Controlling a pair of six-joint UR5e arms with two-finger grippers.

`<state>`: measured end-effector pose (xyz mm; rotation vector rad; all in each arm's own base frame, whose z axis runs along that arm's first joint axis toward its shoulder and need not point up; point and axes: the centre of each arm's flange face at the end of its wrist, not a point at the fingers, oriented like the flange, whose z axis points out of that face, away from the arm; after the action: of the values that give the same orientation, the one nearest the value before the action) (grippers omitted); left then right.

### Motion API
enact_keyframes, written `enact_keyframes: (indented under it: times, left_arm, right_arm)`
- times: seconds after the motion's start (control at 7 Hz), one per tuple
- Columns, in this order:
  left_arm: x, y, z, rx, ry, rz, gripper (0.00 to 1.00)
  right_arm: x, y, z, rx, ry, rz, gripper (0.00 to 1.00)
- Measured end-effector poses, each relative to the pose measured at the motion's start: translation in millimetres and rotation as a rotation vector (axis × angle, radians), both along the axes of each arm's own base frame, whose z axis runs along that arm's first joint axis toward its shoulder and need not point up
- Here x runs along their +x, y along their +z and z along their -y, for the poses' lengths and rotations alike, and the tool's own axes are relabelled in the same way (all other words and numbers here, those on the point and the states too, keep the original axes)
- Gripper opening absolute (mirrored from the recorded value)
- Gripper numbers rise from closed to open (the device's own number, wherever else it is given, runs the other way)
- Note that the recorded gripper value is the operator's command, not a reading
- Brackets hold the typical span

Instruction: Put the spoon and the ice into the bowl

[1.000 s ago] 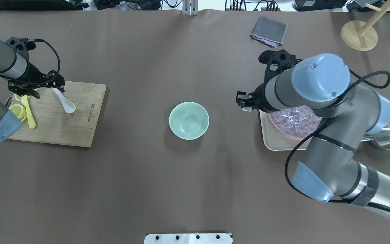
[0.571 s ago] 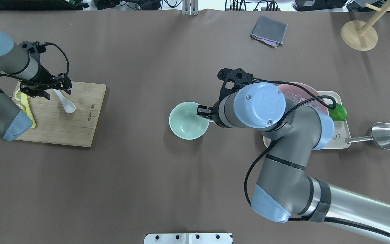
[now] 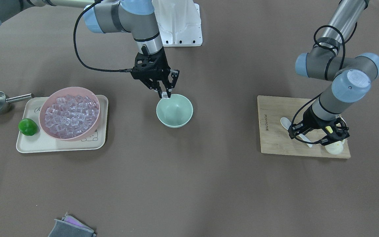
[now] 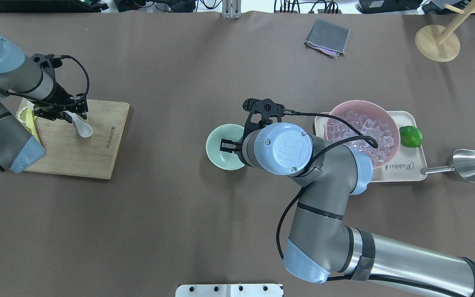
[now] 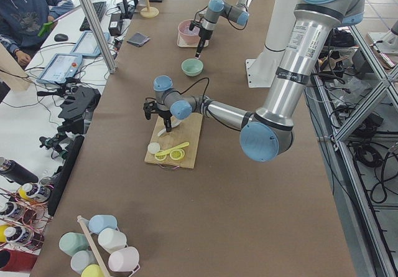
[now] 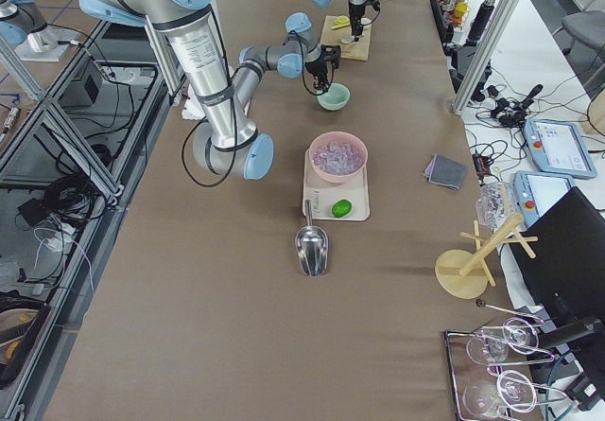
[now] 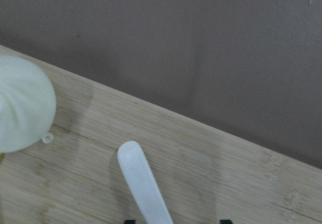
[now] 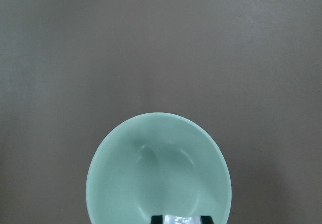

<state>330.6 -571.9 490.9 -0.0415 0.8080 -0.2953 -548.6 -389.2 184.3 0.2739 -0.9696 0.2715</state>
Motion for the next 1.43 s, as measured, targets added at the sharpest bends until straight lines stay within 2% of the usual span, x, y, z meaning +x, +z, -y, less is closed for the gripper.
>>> enact_keyframes:
  times: [0.14,0.29,0.57,0.86,1.14,1.43]
  left_arm:
    - [2,-5,1,-0.002,-0.003,-0.007,0.00]
    - [6,-19,3,0.007,0.001,-0.025,0.00]
    - [23,-80,15,-0.007,0.002,-0.120,0.00]
    - [56,-161,20,-0.052,-0.027,-0.220,0.00]
    - [99,-232,10,-0.081,-0.035,-0.287,0.00]
    - [153,-290,-16,-0.084,-0.040,-0.323,0.00]
  right_arm:
    - [-3,-1,-1,0.001,-0.002,0.002,0.00]
    - [-8,-3,-1,0.000,-0.001,0.002,0.99]
    - [-16,-5,0,0.001,0.005,-0.005,1.00]
    - [5,0,-4,0.008,-0.010,0.010,1.00]
    - [82,30,3,0.019,-0.070,0.012,1.00]
    - [159,79,29,0.024,-0.129,-0.039,1.00]
